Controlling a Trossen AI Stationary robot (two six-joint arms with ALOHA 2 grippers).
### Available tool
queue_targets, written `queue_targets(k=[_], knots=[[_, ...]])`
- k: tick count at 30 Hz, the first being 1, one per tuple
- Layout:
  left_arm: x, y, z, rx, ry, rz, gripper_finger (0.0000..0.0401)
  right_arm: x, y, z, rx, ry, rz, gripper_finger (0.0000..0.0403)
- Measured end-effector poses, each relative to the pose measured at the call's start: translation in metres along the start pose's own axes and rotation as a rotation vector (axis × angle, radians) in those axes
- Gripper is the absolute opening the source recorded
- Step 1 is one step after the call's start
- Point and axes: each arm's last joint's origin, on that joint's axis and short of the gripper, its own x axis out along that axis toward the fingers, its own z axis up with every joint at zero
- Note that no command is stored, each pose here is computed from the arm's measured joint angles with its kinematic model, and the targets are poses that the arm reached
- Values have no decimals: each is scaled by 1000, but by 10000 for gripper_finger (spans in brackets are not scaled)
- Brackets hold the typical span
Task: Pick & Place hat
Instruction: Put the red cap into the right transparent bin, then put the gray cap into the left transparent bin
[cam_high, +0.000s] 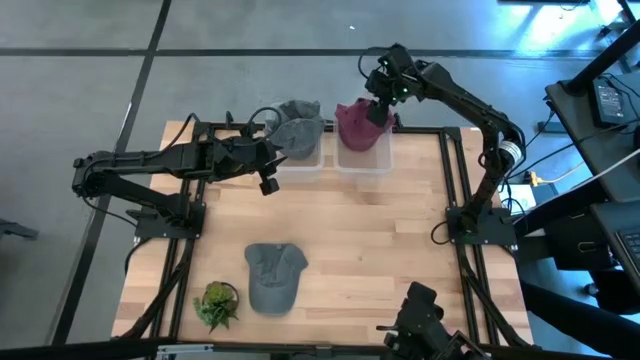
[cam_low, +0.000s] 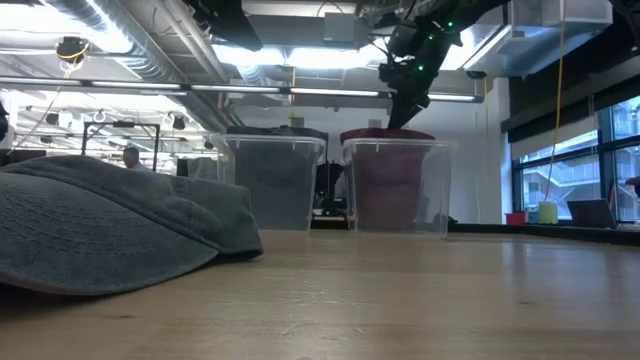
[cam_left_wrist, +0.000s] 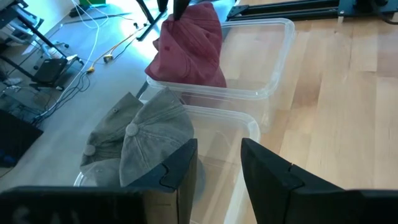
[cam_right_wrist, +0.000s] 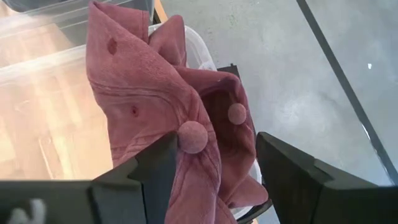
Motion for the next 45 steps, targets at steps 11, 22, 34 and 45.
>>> queue_targets(k=[11, 22, 34, 45], knots=[[0, 0, 0, -1, 0, 0, 119, -2, -2, 3, 58, -14, -24, 315], [0, 0, -2, -29, 23, 0, 116, -42, -15, 22, 181, -80, -164, 331], [-3, -10, -12, -42, 112, -244, 117, -70, 107, 22, -67, -151, 87, 332], [12, -60, -68, -59, 222, -400, 121, -53, 199, -69, -50, -507, 178, 332]])
